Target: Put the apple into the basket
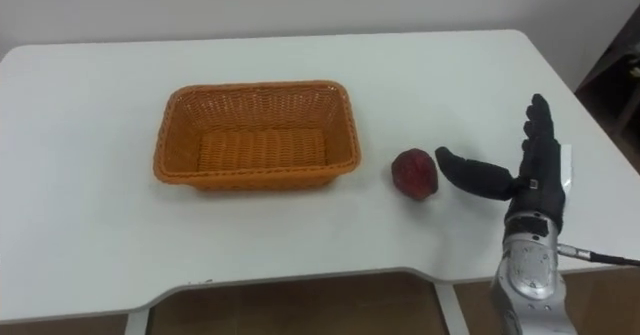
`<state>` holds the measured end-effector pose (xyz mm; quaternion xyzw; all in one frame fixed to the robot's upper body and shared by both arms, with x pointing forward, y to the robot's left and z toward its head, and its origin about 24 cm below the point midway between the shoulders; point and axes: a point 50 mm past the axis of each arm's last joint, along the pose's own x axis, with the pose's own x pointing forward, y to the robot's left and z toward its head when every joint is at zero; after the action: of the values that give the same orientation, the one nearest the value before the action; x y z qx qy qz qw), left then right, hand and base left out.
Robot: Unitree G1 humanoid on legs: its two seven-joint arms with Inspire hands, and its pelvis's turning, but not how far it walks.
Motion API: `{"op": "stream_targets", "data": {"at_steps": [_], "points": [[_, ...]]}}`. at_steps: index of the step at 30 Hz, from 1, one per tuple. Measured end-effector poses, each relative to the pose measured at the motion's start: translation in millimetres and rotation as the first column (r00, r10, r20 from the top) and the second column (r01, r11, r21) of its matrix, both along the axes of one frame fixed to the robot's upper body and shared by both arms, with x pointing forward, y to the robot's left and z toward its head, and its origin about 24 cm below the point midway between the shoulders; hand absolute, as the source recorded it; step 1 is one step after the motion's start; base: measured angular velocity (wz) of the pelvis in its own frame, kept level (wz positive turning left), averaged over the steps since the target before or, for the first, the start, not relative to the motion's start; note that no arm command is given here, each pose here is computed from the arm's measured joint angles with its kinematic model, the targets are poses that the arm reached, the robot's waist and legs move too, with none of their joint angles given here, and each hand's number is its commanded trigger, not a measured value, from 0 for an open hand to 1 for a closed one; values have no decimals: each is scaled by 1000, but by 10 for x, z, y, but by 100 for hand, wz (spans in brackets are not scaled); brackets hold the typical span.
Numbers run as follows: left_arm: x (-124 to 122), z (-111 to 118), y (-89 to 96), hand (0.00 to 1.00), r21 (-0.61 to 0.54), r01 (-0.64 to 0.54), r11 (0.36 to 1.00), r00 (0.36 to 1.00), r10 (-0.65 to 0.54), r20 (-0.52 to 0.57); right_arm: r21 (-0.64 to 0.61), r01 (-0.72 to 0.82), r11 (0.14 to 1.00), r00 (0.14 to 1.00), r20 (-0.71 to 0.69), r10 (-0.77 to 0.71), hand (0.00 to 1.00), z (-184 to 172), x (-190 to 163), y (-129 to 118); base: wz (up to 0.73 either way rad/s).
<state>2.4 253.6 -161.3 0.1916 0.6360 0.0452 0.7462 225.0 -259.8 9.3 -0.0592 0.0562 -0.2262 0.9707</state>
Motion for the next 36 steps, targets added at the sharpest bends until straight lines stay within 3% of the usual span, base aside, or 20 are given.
{"op": "stream_targets", "data": {"at_steps": [14,21,36], "points": [[108,2,2,0,9,35,999,999,-36,17,-120,-152,981,988,-49,147,0,17,38,72,0],[101,1,1,0,6,35,999,999,-35,11,-125,-234,964,971,-85,225,0,-44,46,204,0],[53,-12,-25,0,-13,45,999,999,-45,-24,-114,-283,952,942,-220,254,0,-279,2,235,1]]}}
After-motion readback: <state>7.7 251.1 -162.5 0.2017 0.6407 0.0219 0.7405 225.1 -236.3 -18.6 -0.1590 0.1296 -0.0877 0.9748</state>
